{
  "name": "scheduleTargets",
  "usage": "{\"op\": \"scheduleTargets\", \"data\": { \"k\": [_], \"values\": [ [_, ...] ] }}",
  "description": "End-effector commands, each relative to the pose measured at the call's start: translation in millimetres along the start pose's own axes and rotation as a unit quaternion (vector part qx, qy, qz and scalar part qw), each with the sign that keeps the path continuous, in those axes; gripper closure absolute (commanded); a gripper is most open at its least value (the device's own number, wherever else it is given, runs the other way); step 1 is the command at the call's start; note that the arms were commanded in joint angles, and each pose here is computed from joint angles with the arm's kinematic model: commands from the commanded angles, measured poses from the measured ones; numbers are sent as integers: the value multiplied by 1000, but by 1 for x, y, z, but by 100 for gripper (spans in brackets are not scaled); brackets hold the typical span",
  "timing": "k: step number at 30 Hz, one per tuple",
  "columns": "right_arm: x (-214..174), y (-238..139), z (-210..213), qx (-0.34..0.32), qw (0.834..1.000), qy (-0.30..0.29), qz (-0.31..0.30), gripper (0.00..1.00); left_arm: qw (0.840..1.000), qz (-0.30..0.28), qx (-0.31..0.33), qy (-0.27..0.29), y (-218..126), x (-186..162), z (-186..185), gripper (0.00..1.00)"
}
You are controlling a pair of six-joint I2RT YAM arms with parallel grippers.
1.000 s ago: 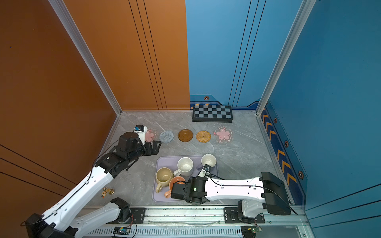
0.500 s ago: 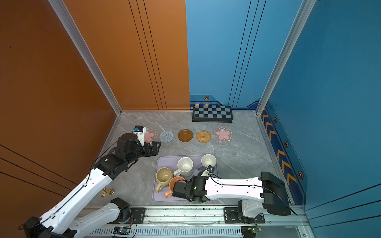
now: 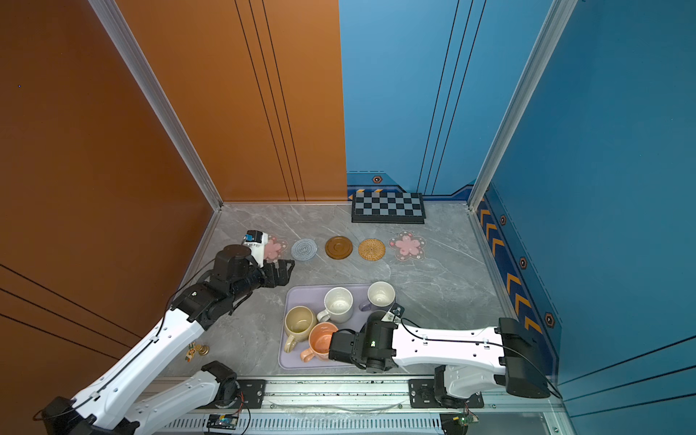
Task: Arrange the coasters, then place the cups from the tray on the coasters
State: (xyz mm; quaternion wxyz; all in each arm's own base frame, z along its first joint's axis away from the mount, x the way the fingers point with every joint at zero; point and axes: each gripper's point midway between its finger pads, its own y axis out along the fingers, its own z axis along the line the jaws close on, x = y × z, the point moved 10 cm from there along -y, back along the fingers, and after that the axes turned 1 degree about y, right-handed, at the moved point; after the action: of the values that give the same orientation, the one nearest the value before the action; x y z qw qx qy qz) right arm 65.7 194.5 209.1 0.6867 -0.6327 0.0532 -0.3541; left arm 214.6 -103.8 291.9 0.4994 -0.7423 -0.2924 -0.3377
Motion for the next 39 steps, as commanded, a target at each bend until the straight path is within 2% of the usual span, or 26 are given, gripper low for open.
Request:
{"op": "scheduleTargets", "data": {
  "k": [1, 5, 9, 18, 23, 29, 39],
  "values": [
    [10, 1, -22, -36, 999, -28, -20, 34, 1000, 5, 8, 13, 0, -5, 1, 2],
    [14, 0, -32, -27, 999, -22, -22, 34, 1000, 6, 12, 17, -1, -5, 1, 2],
    [14, -5, -32, -10, 999, -43, -23, 34, 1000, 7, 14, 18, 0, -5, 1, 2],
    [-9, -20, 5, 8, 986, -167, -24, 34, 999, 15, 25, 24, 3, -7, 2, 2],
    [-22, -20, 19, 2, 981, -195, -21, 33, 999, 21, 26, 24, 6, -8, 1, 2],
    [-25, -7, 16, -24, 981, -193, -22, 33, 999, 24, 27, 28, 6, -7, 1, 2],
    [-9, 17, -8, -19, 992, -124, -6, 34, 998, 47, 31, 28, 19, -9, -1, 2]
  ]
}}
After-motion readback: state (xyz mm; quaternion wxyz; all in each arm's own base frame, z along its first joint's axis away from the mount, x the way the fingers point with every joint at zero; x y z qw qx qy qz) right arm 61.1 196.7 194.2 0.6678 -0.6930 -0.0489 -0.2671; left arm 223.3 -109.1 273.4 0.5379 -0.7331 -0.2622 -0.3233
